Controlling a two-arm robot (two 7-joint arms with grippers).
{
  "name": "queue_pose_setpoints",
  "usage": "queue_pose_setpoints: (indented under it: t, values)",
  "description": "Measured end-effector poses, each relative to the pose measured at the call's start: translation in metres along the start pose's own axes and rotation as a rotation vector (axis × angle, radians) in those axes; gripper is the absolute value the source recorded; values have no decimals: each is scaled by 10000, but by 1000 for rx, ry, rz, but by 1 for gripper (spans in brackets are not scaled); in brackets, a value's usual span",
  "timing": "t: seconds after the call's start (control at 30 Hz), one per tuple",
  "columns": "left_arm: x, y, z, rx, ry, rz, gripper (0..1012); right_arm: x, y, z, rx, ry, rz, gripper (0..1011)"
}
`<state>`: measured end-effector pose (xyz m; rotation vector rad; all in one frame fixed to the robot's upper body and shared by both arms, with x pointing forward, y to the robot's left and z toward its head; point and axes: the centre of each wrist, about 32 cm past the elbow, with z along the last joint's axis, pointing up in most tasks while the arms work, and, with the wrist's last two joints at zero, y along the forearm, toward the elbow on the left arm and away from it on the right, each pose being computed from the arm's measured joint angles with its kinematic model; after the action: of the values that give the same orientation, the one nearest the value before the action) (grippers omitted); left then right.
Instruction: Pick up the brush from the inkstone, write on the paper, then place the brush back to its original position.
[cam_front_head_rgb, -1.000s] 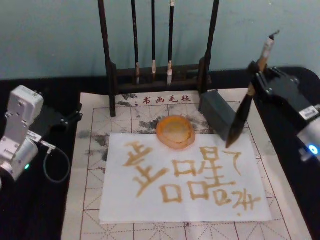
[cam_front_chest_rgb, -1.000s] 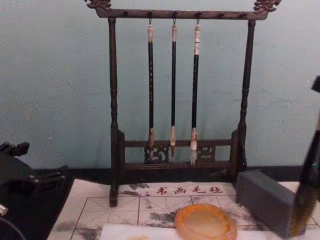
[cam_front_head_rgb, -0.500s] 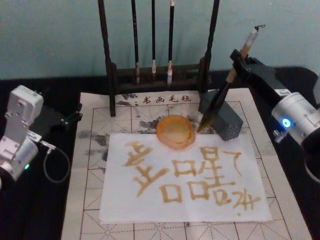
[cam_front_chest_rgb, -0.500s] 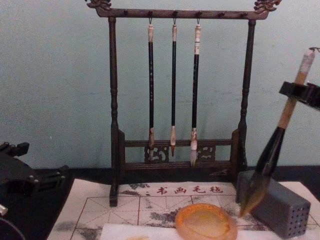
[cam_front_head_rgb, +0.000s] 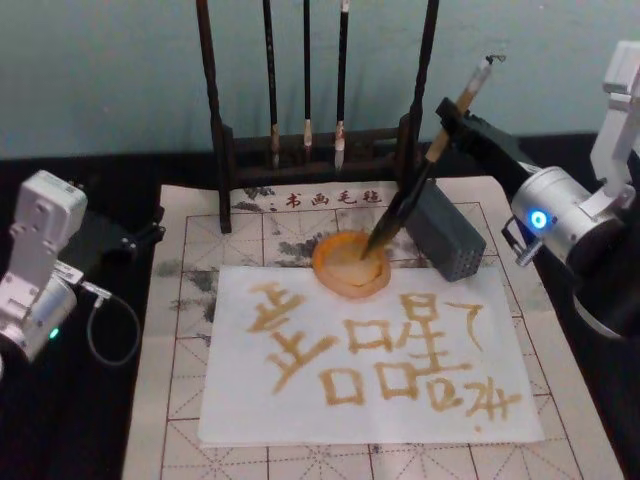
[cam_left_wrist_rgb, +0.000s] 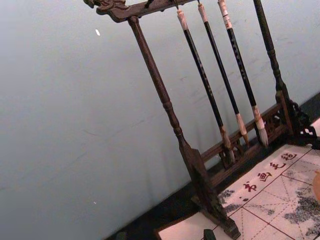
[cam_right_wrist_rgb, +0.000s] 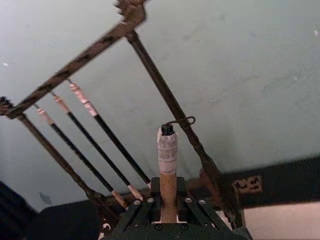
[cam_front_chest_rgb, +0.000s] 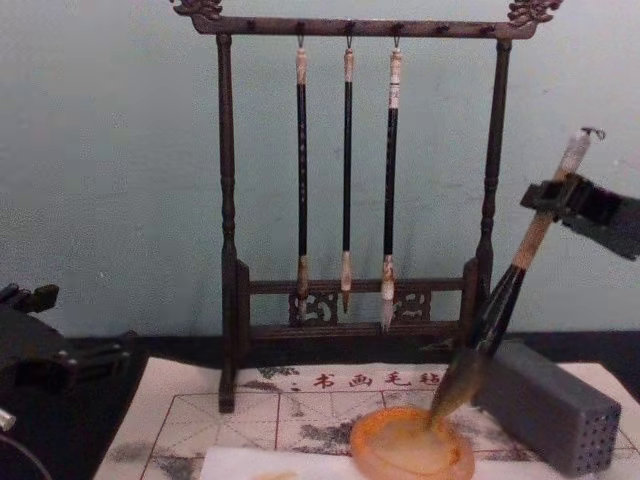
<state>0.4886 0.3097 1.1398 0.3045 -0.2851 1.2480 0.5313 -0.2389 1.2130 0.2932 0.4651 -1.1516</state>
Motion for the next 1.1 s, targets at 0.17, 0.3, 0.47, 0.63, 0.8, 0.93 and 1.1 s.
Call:
queue_pose_setpoints:
  t: [0.17, 0.3, 0.47, 0.63, 0.8, 0.93, 1.1]
  values:
    - [0, 0, 0, 0, 0, 0, 1001, -34, 97, -18, -35, 59, -49, 202]
    - [0, 0, 0, 0, 0, 0, 1001, -42, 148, -34, -55, 98, -79, 202]
    - [0, 0, 0, 0, 0, 0, 1001, -35, 195, -51, -73, 145, -115, 202]
    - [0, 0, 0, 0, 0, 0, 1001, -26, 213, -68, -85, 171, -137, 202]
    - [0, 0, 0, 0, 0, 0, 1001, -11, 204, -76, -95, 192, -150, 202]
    - [0, 0, 0, 0, 0, 0, 1001, 2, 168, -75, -101, 203, -152, 202]
    - [0, 0, 0, 0, 0, 0, 1001, 19, 120, -74, -111, 218, -157, 202]
